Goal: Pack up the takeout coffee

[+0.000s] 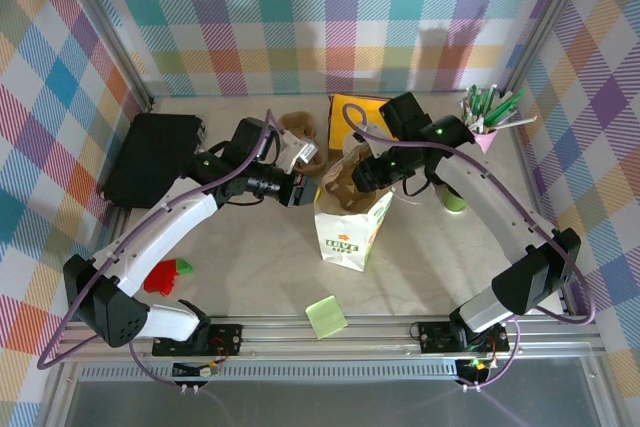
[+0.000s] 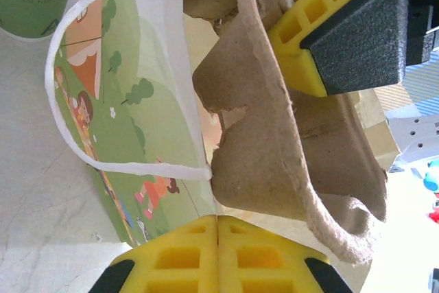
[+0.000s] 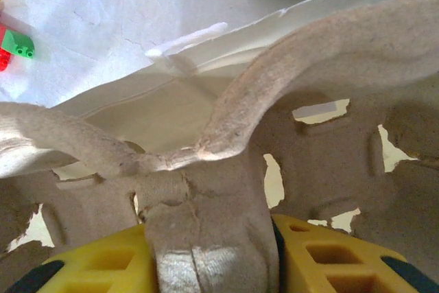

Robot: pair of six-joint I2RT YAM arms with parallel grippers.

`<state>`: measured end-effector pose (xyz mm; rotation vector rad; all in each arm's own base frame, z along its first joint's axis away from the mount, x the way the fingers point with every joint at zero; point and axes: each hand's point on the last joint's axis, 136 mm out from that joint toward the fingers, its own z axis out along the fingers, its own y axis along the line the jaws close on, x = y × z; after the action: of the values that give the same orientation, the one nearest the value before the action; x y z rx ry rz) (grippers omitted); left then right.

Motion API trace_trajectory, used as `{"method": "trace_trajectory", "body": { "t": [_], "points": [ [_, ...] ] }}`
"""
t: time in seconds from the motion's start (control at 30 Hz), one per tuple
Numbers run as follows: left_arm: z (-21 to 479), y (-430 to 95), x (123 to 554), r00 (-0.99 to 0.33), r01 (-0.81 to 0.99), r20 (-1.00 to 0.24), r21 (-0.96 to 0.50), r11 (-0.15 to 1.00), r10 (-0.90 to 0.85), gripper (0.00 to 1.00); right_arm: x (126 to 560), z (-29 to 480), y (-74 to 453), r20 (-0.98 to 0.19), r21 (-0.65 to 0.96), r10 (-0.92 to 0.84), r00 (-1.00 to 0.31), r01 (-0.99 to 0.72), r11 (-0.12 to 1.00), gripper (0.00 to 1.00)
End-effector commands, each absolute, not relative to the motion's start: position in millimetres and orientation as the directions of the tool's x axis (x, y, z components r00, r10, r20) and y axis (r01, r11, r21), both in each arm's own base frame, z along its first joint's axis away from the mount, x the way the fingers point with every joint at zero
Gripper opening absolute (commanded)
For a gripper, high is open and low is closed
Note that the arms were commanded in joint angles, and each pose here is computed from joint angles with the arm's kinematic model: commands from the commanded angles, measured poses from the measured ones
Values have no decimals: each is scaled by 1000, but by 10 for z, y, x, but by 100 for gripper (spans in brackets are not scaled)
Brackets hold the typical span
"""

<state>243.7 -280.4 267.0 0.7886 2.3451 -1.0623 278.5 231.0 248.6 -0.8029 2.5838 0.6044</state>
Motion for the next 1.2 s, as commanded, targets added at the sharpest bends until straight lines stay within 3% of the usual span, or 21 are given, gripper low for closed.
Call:
{"method": "trace_trajectory", "body": {
  "t": [0.0,0.2,0.33,0.47,0.9,1.07,1.17],
  "points": [
    [2720,-2782,2244,-726,681,-590,-541,494,354,6,2899,2462,2258,-453,283,-406,-794,-560,779,40],
    [2713,-2790,2236,-722,686,-591,-542,486,360,5,2936,2372,2181,-448,238,-419,-790,-557,795,40],
    [2710,-2785,2232,-717,691,-591,-536,485,369,5,2921,2588,2252,-487,338,-343,-803,-536,774,40],
    [2735,-2790,2238,-712,696,-598,-532,481,369,5,2965,2703,2226,-522,330,-316,-792,-529,782,39],
    [2763,-2814,2269,-705,703,-605,-528,476,370,5,2939,2340,2095,-482,245,-399,-780,-557,793,39],
    [2784,-2826,2311,-704,703,-607,-521,484,370,5,2790,2332,2148,-487,261,-452,-747,-618,741,39],
    [2814,-2835,2337,-700,706,-613,-517,485,366,10,2693,2333,2157,-476,278,-470,-743,-635,721,39]
  ]
}}
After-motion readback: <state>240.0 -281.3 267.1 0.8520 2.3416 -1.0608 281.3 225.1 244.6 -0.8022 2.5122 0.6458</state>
